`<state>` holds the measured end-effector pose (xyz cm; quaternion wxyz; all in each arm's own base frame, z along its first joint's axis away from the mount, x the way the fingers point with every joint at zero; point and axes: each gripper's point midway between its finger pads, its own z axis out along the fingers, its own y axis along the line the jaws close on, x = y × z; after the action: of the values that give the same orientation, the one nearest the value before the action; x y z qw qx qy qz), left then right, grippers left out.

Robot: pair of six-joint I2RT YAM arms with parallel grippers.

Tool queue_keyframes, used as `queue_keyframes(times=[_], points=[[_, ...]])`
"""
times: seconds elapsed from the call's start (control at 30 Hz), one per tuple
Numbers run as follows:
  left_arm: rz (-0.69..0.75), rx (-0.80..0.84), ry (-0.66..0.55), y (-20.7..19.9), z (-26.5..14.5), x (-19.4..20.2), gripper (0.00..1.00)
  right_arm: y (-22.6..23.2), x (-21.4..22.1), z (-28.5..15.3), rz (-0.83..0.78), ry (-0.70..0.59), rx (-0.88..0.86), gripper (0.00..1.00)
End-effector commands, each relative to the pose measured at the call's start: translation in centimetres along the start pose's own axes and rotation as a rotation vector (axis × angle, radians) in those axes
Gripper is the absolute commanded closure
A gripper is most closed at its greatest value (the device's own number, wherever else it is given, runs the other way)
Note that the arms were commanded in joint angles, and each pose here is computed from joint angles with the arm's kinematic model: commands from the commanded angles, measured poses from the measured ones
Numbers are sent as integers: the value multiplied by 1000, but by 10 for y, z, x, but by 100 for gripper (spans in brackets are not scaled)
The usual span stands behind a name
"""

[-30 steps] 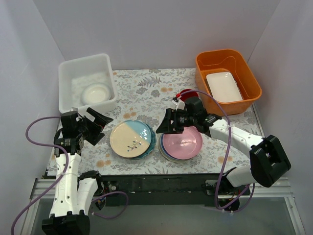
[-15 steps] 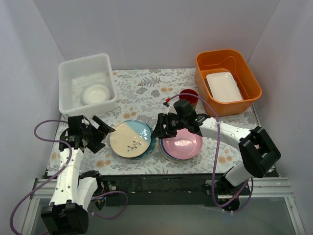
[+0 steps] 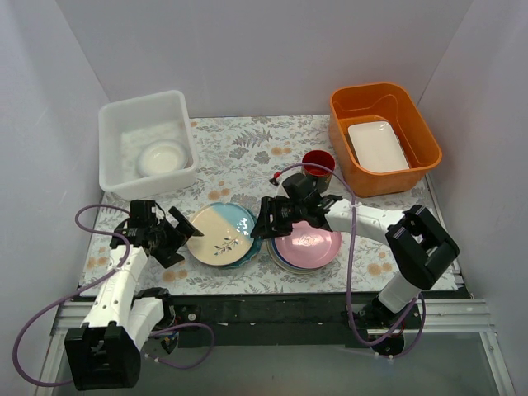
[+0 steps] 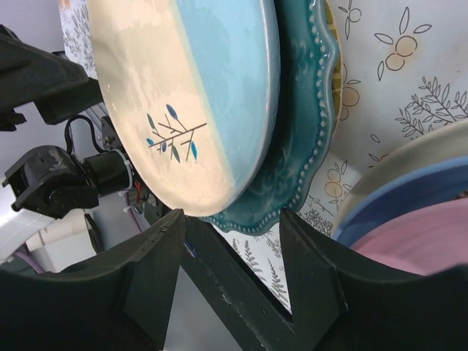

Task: Place the plates into the plastic bin on the countertop
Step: Pick up the plate at the center of the board.

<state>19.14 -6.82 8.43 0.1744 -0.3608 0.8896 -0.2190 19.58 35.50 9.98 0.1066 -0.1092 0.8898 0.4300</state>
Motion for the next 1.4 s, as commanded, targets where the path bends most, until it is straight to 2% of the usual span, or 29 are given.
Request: queue_keyframes(times=[0.0,0.37,0.63,0.67,0.83,0.97,1.07,1.13,1.37], points=[[18,13,-15,-8,3,-2,2,10,-13,9,-11,-55,-33,40],[-14,-2,-38,-8,3,-6,4,9,-17,23,4,-79,-27,50],[-56,8,-57,-11,5,-10,4,1,-19,30,33,-107,18,52],[-39,14,-44,-14,5,-4,5,1,-19,31,34,-105,16,57],[-65,49,-30,-16,10,6,11,2,-16,37,35,-92,16,65],[-73,64,-34,-16,13,8,16,0,-14,40,37,-85,19,76],[-81,75,-23,-18,15,11,27,1,-13,42,36,-77,14,83],[-85,86,-13,-19,17,15,32,1,-11,45,34,-68,8,84],[-82,139,-42,-26,14,17,41,3,-8,48,27,-53,-2,88]])
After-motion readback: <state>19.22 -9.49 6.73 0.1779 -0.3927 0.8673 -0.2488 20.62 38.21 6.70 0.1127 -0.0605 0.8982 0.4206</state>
